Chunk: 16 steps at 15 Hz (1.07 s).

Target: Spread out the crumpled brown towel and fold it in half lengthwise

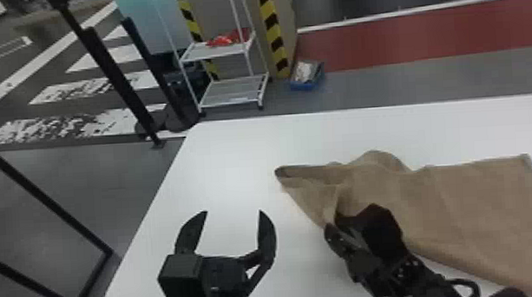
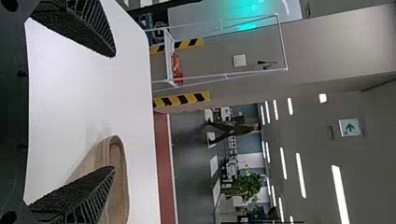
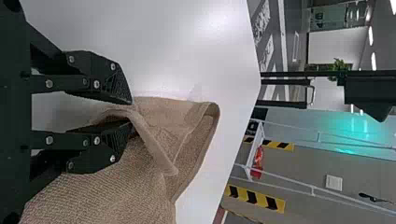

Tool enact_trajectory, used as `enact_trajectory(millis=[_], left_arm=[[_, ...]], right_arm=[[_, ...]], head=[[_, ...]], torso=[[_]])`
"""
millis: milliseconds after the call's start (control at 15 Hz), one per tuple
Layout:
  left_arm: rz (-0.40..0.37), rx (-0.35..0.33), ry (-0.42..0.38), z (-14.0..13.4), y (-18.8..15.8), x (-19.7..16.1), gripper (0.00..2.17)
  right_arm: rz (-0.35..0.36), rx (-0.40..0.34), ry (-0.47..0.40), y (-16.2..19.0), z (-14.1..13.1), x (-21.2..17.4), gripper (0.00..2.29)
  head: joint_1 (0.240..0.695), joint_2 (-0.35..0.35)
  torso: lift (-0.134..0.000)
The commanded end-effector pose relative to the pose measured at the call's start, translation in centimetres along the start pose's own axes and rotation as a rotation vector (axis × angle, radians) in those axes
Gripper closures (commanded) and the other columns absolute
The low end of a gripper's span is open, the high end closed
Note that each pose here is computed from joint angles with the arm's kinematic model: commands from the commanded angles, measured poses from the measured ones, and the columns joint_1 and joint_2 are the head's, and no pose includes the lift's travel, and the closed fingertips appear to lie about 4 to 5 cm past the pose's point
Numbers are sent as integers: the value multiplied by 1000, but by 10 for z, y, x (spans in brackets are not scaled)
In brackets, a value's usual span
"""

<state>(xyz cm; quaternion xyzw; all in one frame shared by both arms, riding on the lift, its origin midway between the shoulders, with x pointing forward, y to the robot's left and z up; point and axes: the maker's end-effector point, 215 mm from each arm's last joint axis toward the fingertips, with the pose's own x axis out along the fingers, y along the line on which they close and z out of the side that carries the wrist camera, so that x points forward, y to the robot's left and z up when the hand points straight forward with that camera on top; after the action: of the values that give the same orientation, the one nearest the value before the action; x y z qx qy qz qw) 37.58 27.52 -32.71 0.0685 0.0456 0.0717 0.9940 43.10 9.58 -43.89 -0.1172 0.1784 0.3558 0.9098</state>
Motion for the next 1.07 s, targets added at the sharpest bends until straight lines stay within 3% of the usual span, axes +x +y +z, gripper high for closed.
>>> enact_trajectory(millis=[0,67,200,400,600,733,1000], left_arm=[[5,-4,2,-1,2,0,-2],[5,-7,2,-1,2,0,-2],[5,-7,5,-2,2,0,-2],[3,-6,9,-5,1,-1,-2],[9,-11,14,-7,5,-1,-2],[12,-9,14,-7,7,-1,-2],[8,-8,14,-7,7,-1,-2]], right_arm=[[0,8,7,-1,-3,1,1511],[0,11,7,-2,-3,1,1511],[3,19,4,-1,-3,1,1862],[-12,28,-11,-10,1,0,1868],[-8,125,-271,-35,77,-19,1872],[39,226,-437,-49,120,-42,1899],[153,429,-639,-73,154,-77,1895]], head=[[695,350],[695,350],[695,350],[695,350],[695,350],[695,350],[695,350]], torso=[[-125],[-125],[-125],[-125],[-125],[-125],[-125]])
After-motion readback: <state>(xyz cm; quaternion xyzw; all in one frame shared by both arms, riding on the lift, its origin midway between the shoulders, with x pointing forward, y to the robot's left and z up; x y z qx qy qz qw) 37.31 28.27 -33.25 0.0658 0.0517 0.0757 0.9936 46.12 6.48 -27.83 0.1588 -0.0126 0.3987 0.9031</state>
